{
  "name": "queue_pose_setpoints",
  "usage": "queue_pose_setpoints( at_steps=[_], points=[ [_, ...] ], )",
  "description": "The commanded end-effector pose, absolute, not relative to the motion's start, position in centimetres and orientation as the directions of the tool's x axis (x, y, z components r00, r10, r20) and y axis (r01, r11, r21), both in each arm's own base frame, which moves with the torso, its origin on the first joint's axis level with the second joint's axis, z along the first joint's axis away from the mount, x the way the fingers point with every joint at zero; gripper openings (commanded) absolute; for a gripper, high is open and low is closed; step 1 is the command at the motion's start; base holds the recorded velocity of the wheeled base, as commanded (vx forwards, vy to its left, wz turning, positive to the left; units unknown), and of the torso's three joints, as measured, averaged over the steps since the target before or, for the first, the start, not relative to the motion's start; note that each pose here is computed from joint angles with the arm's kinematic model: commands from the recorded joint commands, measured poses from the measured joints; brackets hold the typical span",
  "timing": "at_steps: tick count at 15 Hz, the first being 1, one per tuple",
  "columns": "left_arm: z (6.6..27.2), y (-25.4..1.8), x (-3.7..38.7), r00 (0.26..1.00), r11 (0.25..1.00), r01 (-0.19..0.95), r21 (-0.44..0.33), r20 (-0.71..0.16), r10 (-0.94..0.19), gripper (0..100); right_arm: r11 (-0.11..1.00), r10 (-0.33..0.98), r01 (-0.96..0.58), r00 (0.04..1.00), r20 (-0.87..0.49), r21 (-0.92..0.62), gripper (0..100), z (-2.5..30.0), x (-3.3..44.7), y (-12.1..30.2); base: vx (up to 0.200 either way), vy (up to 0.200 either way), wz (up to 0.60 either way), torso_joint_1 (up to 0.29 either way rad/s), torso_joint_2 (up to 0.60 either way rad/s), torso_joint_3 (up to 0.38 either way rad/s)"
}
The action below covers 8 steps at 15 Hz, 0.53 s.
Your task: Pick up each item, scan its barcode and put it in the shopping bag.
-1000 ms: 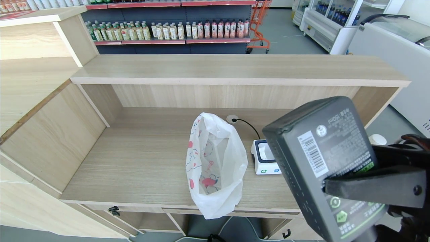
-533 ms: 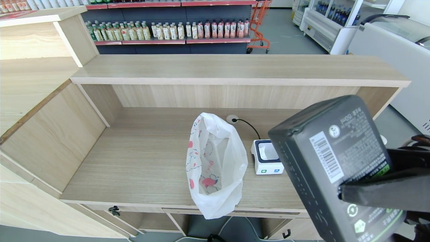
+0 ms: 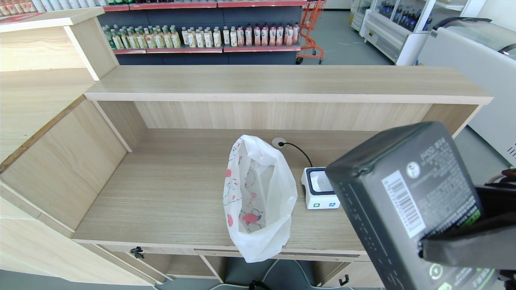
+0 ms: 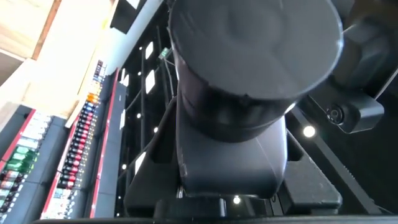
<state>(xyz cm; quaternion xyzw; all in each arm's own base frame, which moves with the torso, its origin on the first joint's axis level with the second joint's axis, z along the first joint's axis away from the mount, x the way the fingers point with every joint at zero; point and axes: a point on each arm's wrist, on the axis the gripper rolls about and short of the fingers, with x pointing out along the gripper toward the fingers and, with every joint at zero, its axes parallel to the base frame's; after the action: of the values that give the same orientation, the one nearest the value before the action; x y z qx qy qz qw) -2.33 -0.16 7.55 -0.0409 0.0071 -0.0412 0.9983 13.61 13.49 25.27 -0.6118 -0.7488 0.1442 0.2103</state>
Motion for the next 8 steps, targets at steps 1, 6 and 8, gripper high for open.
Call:
queue_pose_setpoints(
  at_steps=[1,6,8],
  points=[
    [7.55,-0.16,-2.33,0.997,0.993,0.082,-0.082,-0.011,-0.083,100,0.222,0.975,0.851,-0.178,0.137,-0.476,0,25.19,13.51,13.78,0.0,0.0,0.0,0.0,0.0,0.0],
    [7.55,-0.16,-2.33,0.997,0.993,0.082,-0.084,-0.011,-0.083,100,0.227,0.973,0.852,-0.183,0.139,-0.472,0,25.31,13.36,13.78,0.0,0.0,0.0,0.0,0.0,0.0],
    [7.55,-0.16,-2.33,0.997,0.993,0.082,-0.082,-0.011,-0.083,100,0.23,0.973,0.852,-0.186,0.139,-0.471,0,25.34,13.23,13.74,0.0,0.0,0.0,0.0,0.0,0.0]
  ],
)
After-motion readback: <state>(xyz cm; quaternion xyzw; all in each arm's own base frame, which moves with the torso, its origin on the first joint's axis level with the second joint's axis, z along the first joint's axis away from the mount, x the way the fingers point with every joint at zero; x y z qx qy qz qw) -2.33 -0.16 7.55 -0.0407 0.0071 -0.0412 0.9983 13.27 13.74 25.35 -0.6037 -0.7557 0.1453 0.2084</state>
